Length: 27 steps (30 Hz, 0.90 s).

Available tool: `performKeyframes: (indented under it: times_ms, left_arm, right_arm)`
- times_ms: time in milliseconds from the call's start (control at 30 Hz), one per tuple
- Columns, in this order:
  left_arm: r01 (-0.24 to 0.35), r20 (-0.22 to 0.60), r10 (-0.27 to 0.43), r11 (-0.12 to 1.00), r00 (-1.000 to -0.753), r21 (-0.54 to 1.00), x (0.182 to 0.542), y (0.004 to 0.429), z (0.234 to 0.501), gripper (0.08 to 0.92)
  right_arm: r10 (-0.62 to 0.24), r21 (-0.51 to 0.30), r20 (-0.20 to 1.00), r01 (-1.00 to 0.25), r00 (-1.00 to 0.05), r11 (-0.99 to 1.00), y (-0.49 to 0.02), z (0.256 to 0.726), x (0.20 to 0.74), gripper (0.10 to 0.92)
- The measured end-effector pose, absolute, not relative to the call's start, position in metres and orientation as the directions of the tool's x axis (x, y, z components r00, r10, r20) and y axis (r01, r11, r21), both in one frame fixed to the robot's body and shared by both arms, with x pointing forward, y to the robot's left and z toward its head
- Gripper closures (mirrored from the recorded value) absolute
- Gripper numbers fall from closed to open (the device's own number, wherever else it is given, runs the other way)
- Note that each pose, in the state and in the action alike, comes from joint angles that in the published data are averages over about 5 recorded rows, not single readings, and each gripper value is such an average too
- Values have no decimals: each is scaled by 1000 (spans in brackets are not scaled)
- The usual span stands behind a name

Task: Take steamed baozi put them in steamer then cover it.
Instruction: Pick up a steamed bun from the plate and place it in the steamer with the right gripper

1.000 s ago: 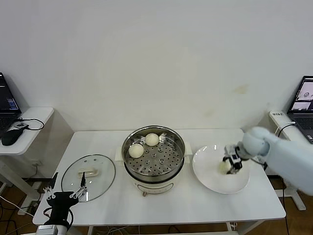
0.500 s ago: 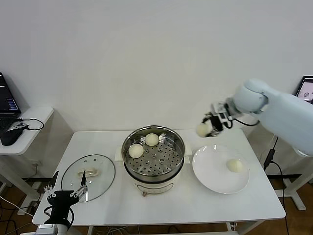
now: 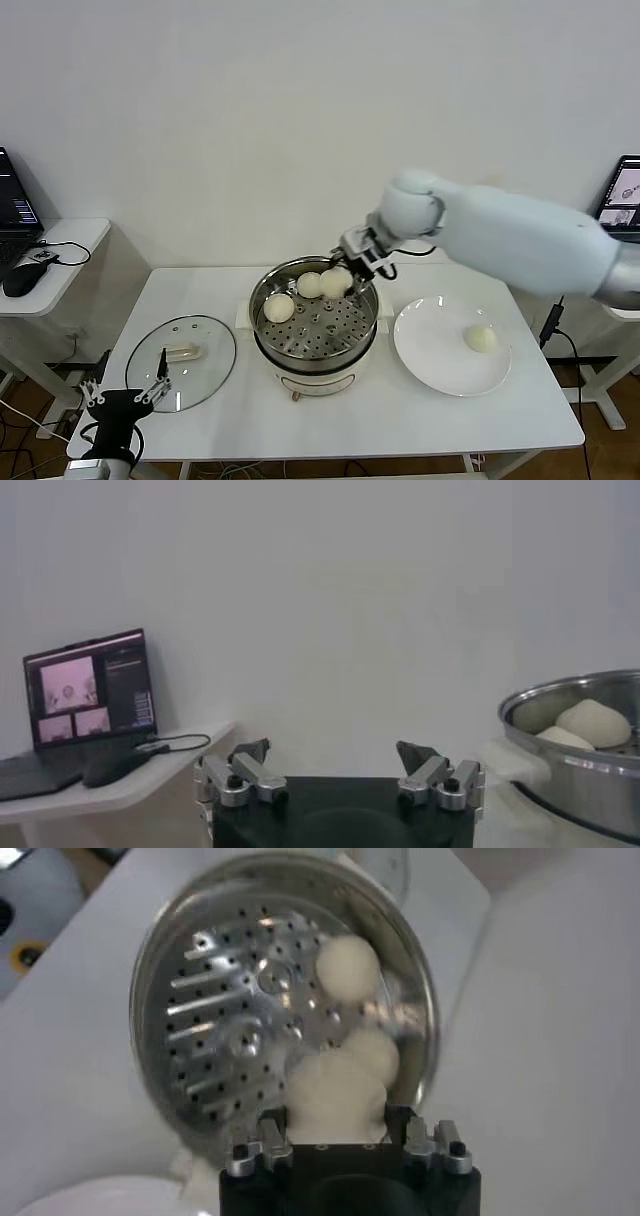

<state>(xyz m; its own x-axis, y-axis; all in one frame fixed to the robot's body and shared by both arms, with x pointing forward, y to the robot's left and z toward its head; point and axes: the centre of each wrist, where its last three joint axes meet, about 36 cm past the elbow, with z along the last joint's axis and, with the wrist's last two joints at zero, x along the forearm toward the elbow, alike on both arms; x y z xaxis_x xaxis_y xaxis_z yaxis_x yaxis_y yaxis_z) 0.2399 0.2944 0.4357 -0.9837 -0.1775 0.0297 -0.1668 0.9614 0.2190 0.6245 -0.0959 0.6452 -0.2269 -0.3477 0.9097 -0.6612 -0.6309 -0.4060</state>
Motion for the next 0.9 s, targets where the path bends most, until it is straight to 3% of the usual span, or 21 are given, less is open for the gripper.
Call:
performKeyframes:
  times_ms: [500,900]
  left_arm:
    - [-179,29,-188,964,-982,199,242,291,432,177]
    - [-181,30,-190,965,-981,189,243,289,430,177]
  right_arm:
    - [-301,-340,940,-355,-163,-871,-41,593,610,404]
    - [-288,-314,948,-229,-137,-922,-33,582,599,385]
